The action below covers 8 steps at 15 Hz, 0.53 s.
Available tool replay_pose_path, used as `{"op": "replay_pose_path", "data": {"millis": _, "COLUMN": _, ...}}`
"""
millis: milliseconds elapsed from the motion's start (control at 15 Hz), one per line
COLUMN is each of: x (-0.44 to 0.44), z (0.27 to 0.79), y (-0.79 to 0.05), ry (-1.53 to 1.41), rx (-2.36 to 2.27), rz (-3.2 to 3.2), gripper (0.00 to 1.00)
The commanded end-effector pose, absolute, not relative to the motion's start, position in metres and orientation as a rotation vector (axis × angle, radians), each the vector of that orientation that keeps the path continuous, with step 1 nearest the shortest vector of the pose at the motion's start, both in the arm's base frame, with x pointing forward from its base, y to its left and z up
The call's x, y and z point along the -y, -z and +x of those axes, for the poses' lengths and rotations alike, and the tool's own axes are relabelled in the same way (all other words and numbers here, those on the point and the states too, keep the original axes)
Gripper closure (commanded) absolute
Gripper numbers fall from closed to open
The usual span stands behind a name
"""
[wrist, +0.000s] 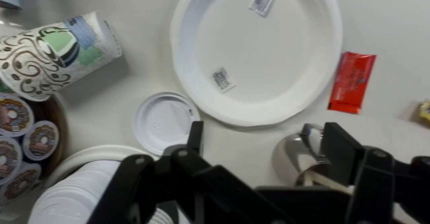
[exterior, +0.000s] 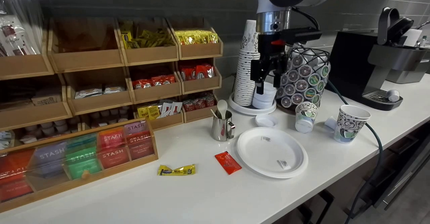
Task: Remove the styrofoam cup lid from the two stacked styrofoam cup and put it on the counter top
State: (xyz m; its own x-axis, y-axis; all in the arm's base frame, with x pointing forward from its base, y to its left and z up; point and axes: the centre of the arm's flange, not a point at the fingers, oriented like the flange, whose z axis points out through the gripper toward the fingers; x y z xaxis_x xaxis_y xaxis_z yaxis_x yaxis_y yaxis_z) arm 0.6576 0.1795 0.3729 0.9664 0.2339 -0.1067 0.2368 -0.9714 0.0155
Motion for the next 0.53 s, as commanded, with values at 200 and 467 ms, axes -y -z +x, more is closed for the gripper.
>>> {"op": "replay_pose_path", "data": {"millis": 200, "x": -0.207, "z": 0.524, "y": -0.363, "ry": 0.322, "rx": -0.507, "rz": 3.199, "gripper": 0.00}}
{"op": "replay_pose_path", "data": {"millis": 467, "x": -0.222, "z": 0.561, "y": -0.370, "ry": 0.339, "rx": -0.518, "rz": 3.172, "gripper": 0.00}}
